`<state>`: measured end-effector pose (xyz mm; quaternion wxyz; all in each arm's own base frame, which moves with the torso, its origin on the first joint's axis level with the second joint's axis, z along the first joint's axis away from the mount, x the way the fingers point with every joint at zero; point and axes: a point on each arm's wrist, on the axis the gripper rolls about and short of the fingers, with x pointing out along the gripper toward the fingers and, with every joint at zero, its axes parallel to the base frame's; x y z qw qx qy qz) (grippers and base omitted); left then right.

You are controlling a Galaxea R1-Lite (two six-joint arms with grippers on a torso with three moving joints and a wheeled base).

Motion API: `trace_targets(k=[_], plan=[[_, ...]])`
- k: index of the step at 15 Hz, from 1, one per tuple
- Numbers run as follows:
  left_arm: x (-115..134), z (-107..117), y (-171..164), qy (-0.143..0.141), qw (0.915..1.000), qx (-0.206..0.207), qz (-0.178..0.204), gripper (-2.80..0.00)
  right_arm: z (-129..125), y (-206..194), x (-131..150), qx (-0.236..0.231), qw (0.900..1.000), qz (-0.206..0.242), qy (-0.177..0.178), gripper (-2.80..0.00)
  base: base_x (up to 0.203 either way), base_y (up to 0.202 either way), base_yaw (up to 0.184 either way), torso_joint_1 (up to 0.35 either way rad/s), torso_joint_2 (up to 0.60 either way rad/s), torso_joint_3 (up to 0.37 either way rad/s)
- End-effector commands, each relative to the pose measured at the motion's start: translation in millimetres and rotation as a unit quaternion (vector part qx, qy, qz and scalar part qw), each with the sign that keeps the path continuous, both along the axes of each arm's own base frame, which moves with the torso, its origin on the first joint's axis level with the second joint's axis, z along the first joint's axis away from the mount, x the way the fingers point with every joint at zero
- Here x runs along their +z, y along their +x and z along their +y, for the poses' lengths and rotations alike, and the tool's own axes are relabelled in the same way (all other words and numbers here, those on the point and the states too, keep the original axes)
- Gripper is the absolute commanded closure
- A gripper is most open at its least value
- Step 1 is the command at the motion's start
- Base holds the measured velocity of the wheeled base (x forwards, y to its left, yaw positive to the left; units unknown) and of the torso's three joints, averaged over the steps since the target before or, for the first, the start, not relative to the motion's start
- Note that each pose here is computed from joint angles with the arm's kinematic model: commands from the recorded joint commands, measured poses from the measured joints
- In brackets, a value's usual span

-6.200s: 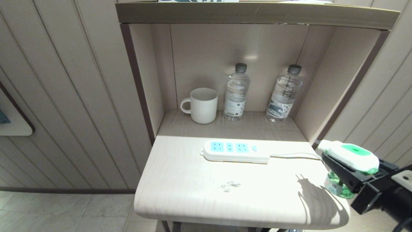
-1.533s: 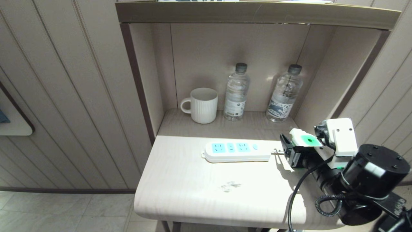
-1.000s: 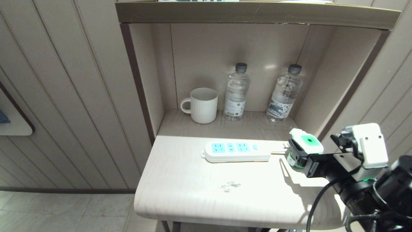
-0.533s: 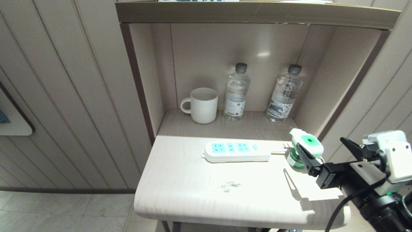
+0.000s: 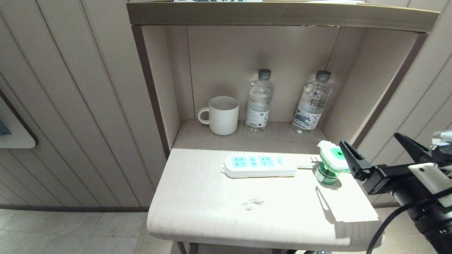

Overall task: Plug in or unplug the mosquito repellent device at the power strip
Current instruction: Place the mosquito repellent liquid on the table, then pick up the mosquito repellent liquid

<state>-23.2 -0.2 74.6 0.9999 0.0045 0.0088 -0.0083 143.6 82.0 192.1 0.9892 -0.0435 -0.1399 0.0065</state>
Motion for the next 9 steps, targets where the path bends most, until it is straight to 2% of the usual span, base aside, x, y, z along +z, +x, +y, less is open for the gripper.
trace_targets(k=[1,2,4,5,7,9], plan=[[0.3,0.0,0.1,0.0,1.0,0.0,0.0,0.0,-3.6,-9.7,18.0,0.007,1.0,-0.001,0.001,-2.8,0.0,0.0,0.0,0.0,0.0,0.0],[0.0,0.0,0.1,0.0,1.0,0.0,0.001,0.0,-4.9,-18.3,25.3,0.019,1.0,0.007,-0.001,-2.8,0.0,0.0,0.0,0.0,0.0,0.0],[0.3,0.0,0.1,0.0,1.0,0.0,0.0,0.0,-10.0,-34.2,31.4,0.034,0.998,0.048,-0.012,-2.8,0.0,0.0,0.0,0.0,0.0,0.0],[0.3,0.0,0.1,0.0,1.0,0.0,0.0,0.0,-14.3,-41.2,32.1,0.038,0.997,0.068,-0.013,0.0,0.0,0.0,0.0,0.0,0.0,0.0],[0.2,0.0,0.1,0.0,1.0,0.0,0.0,0.0,-21.8,-51.5,29.2,0.039,0.992,0.115,-0.03,0.0,0.0,0.0,0.0,0.0,0.0,0.0],[0.2,0.0,0.1,0.0,1.0,0.0,0.0,0.0,-28.2,-59.0,23.9,0.035,0.981,0.182,-0.056,0.0,0.0,0.0,0.0,0.0,0.0,0.0]])
